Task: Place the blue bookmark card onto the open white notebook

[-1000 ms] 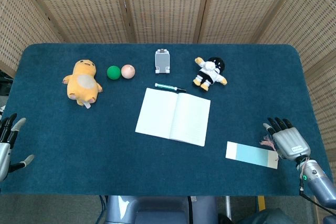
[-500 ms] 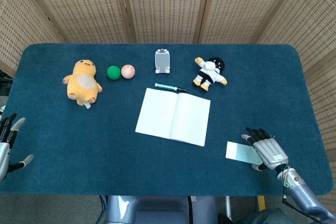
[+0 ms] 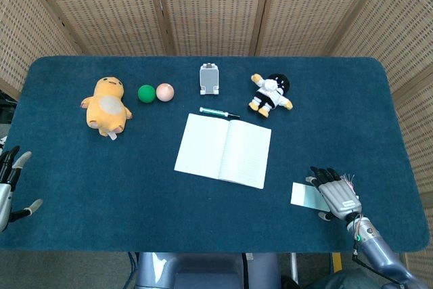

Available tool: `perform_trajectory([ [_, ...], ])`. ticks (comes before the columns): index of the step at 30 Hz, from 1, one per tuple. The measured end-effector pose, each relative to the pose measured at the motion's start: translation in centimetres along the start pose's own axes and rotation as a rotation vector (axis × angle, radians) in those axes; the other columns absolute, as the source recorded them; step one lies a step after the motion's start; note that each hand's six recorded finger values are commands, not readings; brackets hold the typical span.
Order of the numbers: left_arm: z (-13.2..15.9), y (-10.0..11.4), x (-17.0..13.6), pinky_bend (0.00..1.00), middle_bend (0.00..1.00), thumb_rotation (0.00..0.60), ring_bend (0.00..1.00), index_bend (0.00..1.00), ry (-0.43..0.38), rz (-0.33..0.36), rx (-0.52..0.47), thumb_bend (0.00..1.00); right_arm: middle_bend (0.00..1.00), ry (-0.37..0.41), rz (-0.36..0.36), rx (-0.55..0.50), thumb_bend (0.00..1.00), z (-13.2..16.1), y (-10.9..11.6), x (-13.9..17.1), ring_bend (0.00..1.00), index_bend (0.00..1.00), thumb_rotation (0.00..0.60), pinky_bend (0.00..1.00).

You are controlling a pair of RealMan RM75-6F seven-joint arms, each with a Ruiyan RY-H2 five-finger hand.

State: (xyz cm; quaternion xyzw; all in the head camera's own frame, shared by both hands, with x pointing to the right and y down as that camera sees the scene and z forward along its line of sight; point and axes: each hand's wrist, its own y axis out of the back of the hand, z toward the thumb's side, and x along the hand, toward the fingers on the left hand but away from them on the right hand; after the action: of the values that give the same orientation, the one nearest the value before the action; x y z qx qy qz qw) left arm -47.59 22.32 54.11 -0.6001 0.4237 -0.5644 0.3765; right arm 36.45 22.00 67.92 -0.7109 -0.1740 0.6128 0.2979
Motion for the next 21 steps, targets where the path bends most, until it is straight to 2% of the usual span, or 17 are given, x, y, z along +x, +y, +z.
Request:
perform_trajectory([
  [7,0.1,0.0,0.0,0.00,0.00,0.600,0.00,0.00,-0.002,-0.001,-0.001,0.00,0.00,-0.029,0.025,-0.024,0.00,-0.6,-1.4,-0.1,0.00,0.19,0.600,0.03],
  [21,0.1,-0.1,0.0,0.00,0.00,0.600,0.00,0.00,-0.001,-0.004,0.002,0.00,0.00,-0.031,0.022,-0.031,0.00,-0.9,-1.0,-0.4,0.00,0.23,0.600,0.03],
])
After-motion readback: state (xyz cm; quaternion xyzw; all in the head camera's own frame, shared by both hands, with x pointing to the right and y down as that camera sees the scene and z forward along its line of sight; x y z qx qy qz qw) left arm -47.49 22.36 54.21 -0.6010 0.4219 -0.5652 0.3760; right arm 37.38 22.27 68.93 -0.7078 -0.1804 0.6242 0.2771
